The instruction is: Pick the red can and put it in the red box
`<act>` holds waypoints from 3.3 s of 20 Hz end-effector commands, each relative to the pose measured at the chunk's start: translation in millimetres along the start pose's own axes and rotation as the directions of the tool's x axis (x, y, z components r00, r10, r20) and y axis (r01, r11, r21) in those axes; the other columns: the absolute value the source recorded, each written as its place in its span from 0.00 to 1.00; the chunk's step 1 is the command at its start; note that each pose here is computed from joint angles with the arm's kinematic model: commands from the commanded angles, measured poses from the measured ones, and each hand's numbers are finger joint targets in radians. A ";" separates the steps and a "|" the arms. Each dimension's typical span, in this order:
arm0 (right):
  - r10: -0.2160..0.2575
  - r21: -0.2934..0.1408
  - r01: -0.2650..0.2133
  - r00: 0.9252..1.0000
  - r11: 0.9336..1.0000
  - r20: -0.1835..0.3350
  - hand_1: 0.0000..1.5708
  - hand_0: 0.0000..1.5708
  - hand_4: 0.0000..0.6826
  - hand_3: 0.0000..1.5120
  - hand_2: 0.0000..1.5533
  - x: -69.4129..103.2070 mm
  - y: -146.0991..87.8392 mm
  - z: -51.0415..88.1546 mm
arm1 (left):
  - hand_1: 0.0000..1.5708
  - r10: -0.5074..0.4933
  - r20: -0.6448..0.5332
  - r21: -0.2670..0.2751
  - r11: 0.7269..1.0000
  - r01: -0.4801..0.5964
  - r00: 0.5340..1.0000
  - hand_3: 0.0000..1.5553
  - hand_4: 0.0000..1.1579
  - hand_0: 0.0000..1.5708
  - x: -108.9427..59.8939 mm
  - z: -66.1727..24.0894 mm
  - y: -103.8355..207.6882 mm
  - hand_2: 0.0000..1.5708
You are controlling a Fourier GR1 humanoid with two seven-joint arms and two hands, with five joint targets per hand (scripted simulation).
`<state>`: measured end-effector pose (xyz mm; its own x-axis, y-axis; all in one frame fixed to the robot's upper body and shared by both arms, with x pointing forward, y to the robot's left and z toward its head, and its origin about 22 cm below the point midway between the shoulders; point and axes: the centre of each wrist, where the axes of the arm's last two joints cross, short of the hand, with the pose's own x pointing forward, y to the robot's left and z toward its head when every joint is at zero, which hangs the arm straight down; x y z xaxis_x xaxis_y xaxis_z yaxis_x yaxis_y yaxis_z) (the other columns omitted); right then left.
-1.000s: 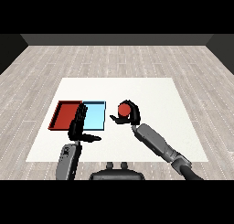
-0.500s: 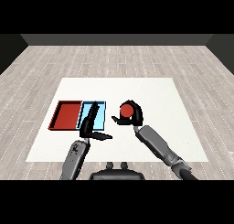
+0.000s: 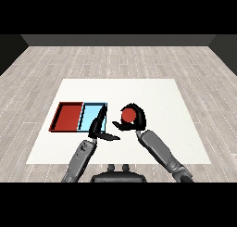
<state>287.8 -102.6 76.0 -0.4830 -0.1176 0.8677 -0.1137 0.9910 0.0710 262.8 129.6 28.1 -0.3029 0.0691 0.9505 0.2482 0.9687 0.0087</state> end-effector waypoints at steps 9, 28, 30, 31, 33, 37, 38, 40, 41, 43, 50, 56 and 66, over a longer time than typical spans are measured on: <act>-0.026 0.027 0.025 0.999 0.999 0.033 0.93 0.93 0.96 0.92 0.92 18.5 9.5 -11.3 | 0.00 0.036 -0.089 -0.011 0.999 -0.037 0.995 0.00 0.00 0.00 -27.3 -17.2 -14.9 0.00; -0.157 0.054 0.155 0.987 0.986 0.035 0.96 0.96 0.96 0.94 0.93 9.4 40.3 -8.0 | 0.00 0.111 -0.090 -0.055 0.992 -0.116 0.990 0.00 0.00 0.00 -28.1 3.8 -54.9 0.00; -0.137 0.072 0.134 0.990 0.988 0.040 0.96 0.96 0.96 0.94 0.94 -0.9 27.3 -7.0 | 0.00 0.119 -0.097 -0.059 0.990 -0.125 0.988 0.00 0.00 0.00 -29.1 -19.0 -55.1 0.00; -0.143 0.078 0.141 0.989 0.987 0.022 0.97 0.97 0.97 0.94 0.94 16.4 44.0 -19.0 | 0.00 0.100 -0.065 -0.050 0.993 -0.103 0.993 0.00 0.00 0.00 -25.8 -14.2 -45.2 0.00; -0.148 0.071 0.146 0.988 0.987 0.034 0.97 0.97 0.95 0.93 0.94 -9.4 35.2 12.7 | 0.00 0.116 -0.078 -0.072 0.990 -0.122 0.990 0.00 0.00 0.00 -31.1 -9.6 -55.5 0.00; -0.111 0.072 0.109 0.993 0.991 0.027 0.96 0.96 0.94 0.93 0.94 -8.7 28.5 2.0 | 0.00 0.126 -0.079 -0.037 0.991 -0.129 0.989 0.00 0.00 0.00 -26.3 -19.1 -42.5 0.00; -0.105 0.068 0.103 0.994 0.992 0.035 0.96 0.96 0.93 0.93 0.94 8.0 31.7 2.1 | 0.00 0.104 -0.092 0.001 0.994 -0.105 0.990 0.00 0.00 0.00 -41.0 -11.5 -44.6 0.00; -0.106 0.097 0.102 0.994 0.990 0.040 0.98 0.98 0.95 0.93 0.95 -1.2 48.6 17.9 | 0.00 0.053 -0.087 0.102 0.994 -0.044 0.995 0.00 0.71 0.00 -25.3 -13.8 -46.2 0.00; -0.120 0.090 0.119 0.993 0.989 0.014 0.98 0.98 0.95 0.93 0.94 0.1 50.5 26.9 | 0.24 0.098 -0.109 0.136 0.987 -0.082 0.989 0.36 0.79 0.24 -37.1 -29.7 -47.5 0.46; -0.111 0.089 0.109 0.993 0.990 0.026 0.97 0.97 0.96 0.92 0.94 -12.7 51.0 23.1 | 1.00 0.128 -0.126 0.161 0.981 -0.107 0.984 0.98 0.98 1.00 -13.4 -30.0 -50.1 1.00; -0.130 0.098 0.128 0.991 0.987 0.018 0.94 0.94 0.95 0.92 0.93 -2.0 52.1 19.3 | 1.00 0.084 -0.127 0.156 0.986 -0.064 0.988 0.95 0.97 1.00 -47.2 -8.8 -70.4 0.99; -0.151 0.105 0.150 0.989 0.983 0.000 0.95 0.95 0.93 0.92 0.93 9.0 54.4 2.3 | 1.00 0.057 -0.026 0.209 0.977 -0.051 0.998 0.95 0.98 1.00 -37.8 -37.8 -40.3 1.00; -0.018 0.113 0.026 0.997 0.993 -0.069 0.00 0.00 0.00 0.00 0.00 2.9 53.3 -3.8 | 1.00 0.068 0.046 0.217 0.973 -0.076 0.997 0.97 0.99 1.00 -33.5 -27.7 -40.4 1.00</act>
<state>274.6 -55.4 81.1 -0.4313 -0.1818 0.8837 -0.2345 0.9684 0.0848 280.8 78.4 -8.2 -0.2784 0.1179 0.9532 0.0489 0.9929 -0.1085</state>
